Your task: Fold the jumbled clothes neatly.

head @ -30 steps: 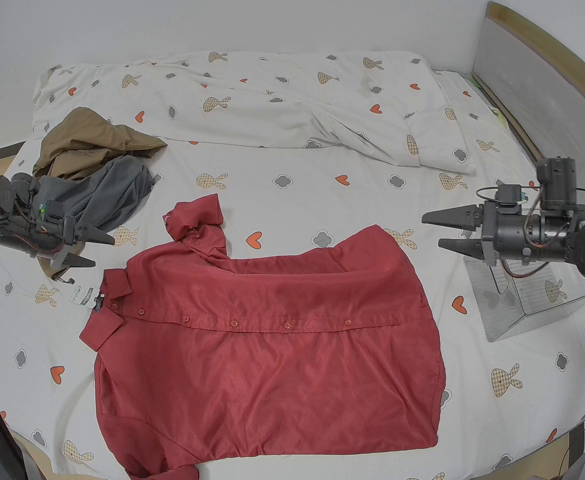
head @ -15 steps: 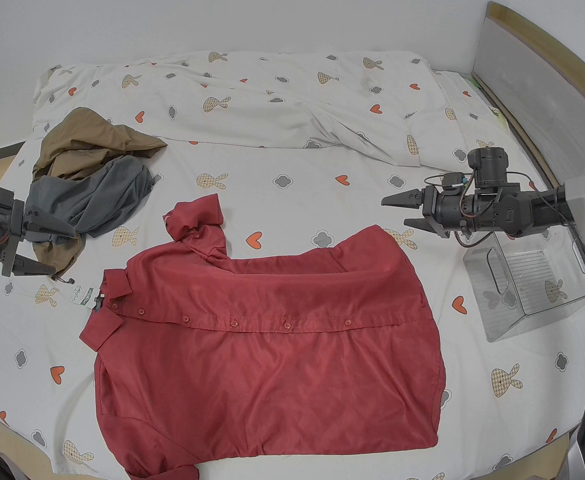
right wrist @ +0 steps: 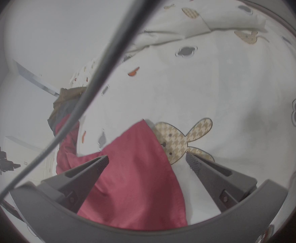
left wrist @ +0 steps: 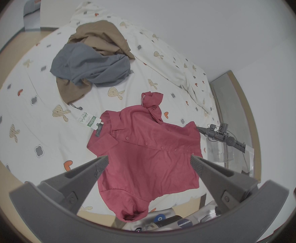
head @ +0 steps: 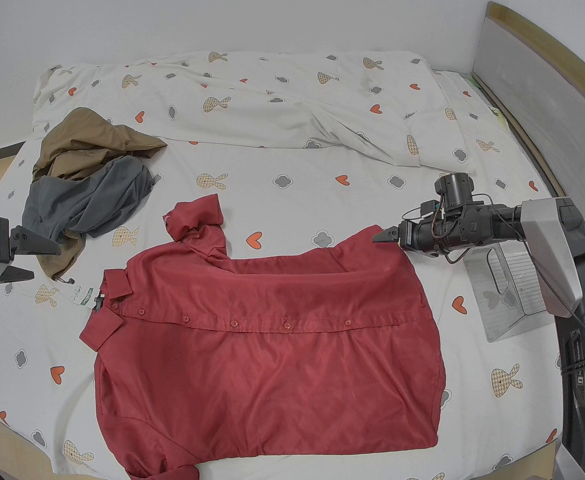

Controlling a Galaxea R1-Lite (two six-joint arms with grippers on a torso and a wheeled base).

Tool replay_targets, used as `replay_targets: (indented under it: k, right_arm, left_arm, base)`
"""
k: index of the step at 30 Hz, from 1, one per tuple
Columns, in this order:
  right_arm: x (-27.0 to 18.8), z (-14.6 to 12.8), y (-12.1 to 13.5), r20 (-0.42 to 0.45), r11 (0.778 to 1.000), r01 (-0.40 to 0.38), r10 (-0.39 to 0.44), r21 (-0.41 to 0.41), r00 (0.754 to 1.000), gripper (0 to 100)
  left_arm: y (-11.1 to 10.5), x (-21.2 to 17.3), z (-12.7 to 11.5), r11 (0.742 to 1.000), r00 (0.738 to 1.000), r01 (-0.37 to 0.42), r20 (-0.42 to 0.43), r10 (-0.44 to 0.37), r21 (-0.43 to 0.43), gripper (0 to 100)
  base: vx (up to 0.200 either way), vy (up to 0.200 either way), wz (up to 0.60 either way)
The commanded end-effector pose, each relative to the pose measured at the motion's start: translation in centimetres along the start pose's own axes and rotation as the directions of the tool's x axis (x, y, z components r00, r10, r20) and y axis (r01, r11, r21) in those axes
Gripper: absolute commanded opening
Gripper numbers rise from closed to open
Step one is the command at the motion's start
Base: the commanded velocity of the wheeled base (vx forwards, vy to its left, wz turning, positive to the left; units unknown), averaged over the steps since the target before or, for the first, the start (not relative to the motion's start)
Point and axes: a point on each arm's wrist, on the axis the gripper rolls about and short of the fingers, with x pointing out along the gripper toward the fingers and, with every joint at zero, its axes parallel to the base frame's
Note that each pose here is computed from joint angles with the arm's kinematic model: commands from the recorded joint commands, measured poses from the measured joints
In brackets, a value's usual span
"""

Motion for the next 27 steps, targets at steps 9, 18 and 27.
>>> replay_targets:
  k: [9,18,27]
  right_arm:
    - [2.7,-2.3,-1.4,-0.078,1.0,0.007,-0.006,0.017,0.997,100]
    - [2.0,-2.0,-1.6,-0.095,0.984,-0.076,0.092,0.16,0.991,100]
    - [2.1,-2.2,-2.2,-0.116,0.952,-0.127,0.165,0.28,0.979,100]
  left_arm:
    - [-1.7,-0.5,-1.6,0.999,1.0,0.009,0.028,-0.009,0.031,100]
    - [-1.6,0.0,-2.1,0.998,0.998,0.019,0.052,-0.023,0.062,100]
    - [-1.7,0.1,-2.4,0.996,0.997,0.026,0.072,-0.032,0.087,100]
  base:
    - [0.0,0.0,0.0]
    - [0.0,0.0,0.0]
    - [0.0,0.0,0.0]
